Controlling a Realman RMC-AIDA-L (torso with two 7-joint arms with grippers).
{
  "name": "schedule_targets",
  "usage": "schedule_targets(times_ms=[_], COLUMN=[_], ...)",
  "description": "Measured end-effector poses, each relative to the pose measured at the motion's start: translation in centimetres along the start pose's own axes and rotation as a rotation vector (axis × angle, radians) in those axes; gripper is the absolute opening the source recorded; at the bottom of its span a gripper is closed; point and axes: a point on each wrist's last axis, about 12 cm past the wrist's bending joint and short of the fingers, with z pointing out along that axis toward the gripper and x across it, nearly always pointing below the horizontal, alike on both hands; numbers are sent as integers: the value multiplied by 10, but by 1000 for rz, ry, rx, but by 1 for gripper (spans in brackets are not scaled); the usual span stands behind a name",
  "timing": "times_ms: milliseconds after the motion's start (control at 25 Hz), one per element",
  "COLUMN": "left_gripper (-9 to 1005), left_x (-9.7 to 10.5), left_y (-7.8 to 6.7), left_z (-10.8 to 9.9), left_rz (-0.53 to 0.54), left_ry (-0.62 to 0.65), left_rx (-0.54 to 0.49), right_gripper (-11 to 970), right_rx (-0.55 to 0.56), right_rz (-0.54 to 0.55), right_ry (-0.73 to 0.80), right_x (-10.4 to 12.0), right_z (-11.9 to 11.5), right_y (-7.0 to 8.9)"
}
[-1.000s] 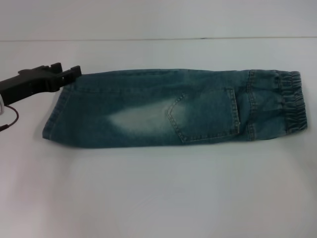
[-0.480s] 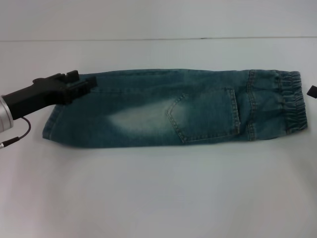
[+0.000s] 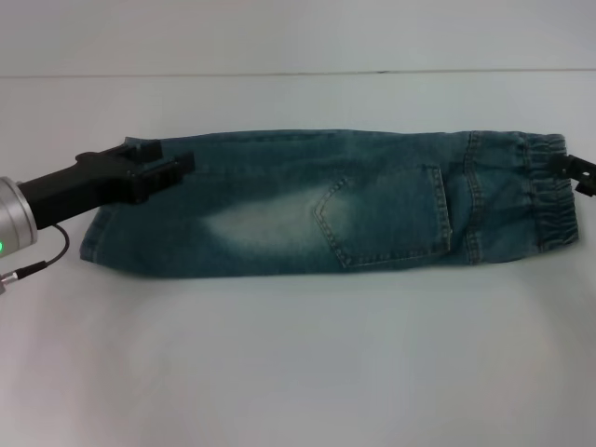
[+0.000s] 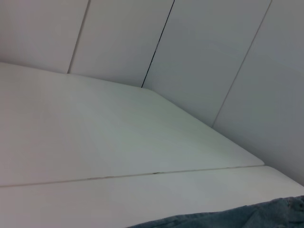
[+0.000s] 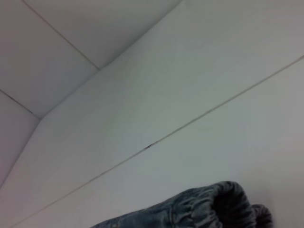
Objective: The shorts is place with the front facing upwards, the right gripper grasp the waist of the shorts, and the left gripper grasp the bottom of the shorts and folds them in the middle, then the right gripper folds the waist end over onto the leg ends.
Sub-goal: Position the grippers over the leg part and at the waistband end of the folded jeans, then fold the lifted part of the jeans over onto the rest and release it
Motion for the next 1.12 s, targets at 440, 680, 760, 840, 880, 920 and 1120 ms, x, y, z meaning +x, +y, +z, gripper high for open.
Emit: schedule_targets(times_ms=[440, 680, 760, 840, 880, 920, 1120], left_gripper=[630, 629, 628, 628, 628, 628, 627], left_x=[-1, -3, -2, 0, 3, 4, 12], left_y=[-2, -7, -10, -13, -16, -19, -34], left_z=[1, 7, 10, 14, 17, 21, 44], left_rz=[5, 21, 32, 40, 51, 63, 104], left_ry=[1, -28, -62, -102, -126, -143, -135], left_rx=[17, 45, 62, 76, 89, 101, 147], right_gripper=[888, 840, 759, 678, 644, 611, 426], right_rx=[14, -7, -11, -27, -35, -42, -69], right_rz=[-20, -10, -9, -9, -10, -11, -18], right_ry=[85, 104, 104, 108, 109, 111, 122], right_x=[7, 4, 5, 4, 4, 4, 2], right_z=[28, 19, 16, 14, 13, 13, 11], right_y=[13, 10, 9, 10, 10, 11, 14])
